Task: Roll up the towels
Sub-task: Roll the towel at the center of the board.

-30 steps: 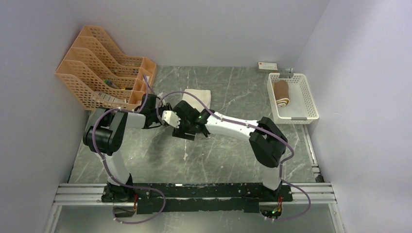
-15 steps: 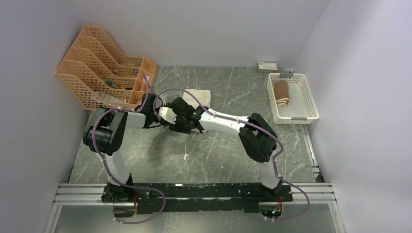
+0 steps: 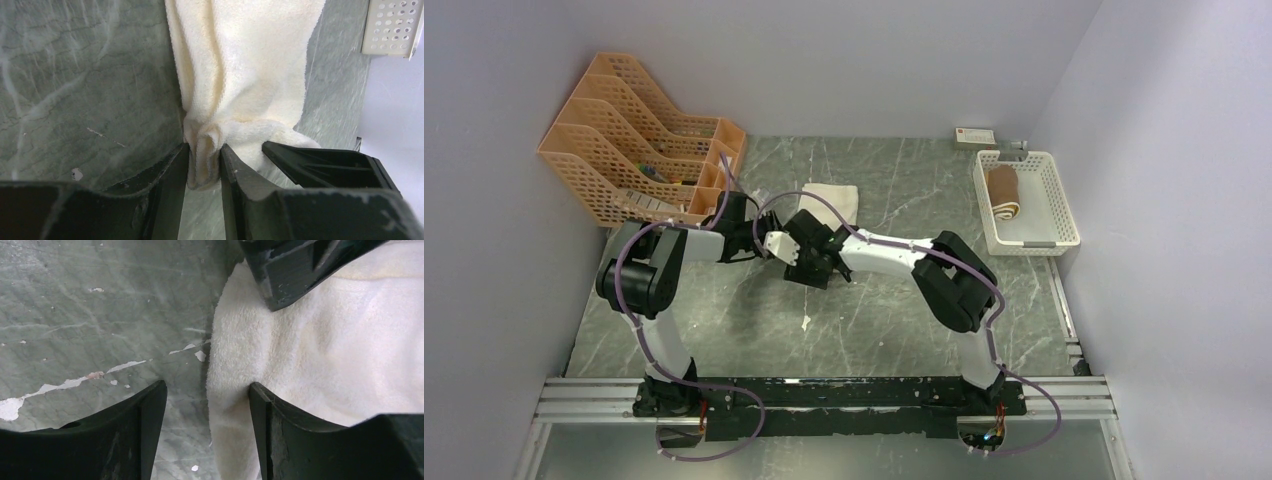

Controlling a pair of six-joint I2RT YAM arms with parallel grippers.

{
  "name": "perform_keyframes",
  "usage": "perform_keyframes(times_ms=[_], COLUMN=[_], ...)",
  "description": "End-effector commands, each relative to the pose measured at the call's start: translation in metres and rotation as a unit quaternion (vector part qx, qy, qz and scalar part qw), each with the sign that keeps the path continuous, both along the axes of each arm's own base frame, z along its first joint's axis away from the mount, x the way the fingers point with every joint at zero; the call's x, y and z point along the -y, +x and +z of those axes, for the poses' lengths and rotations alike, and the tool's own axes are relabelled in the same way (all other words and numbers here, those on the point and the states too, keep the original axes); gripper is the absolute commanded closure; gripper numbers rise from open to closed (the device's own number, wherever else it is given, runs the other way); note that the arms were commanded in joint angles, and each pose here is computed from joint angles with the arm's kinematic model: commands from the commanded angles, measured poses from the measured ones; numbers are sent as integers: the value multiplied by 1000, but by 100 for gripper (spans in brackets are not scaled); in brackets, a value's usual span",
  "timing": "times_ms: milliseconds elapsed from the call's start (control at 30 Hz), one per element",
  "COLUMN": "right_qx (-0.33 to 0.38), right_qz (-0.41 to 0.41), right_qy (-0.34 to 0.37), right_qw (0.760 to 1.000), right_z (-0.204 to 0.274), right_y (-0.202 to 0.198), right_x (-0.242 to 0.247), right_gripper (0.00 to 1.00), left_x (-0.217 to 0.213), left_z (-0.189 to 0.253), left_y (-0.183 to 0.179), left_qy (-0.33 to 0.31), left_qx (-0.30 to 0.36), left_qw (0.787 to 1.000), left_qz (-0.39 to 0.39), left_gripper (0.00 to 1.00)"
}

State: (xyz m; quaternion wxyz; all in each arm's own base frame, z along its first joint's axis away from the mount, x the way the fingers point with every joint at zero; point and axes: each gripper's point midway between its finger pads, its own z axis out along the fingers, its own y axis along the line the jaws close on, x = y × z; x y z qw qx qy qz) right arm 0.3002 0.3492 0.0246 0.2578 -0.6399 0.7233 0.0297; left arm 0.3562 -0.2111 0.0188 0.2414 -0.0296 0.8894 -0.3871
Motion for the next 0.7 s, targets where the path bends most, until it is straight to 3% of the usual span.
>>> perform_keyframes(times_ms=[0,100,433,567,667], right_qx=[-10,-26,-73,-121,-163], right_qz=[-7,-7,-23,-38,-46], right_qy=[9,1,27,72,100], right_qw=[1000,1000,997,989,981], right_z=[-2,-15,-16,-8,-3], right_y=[2,1,6,15,21], right_x=[1,3,12,13,14], right_gripper=[40,44,74,81,89], left_x=[-8,-9,-9,-18,-32], left_z=[-22,-24,5,48,75], left_y=[-8,-11,-2,14,22], left_qy=[32,34,2,-2,14], left_qx=[-27,-29,-18,13,41], left_qw=[999,999,1000,1000,999], left_qz=[1,2,2,11,20], left_gripper=[58,58,55,35,29])
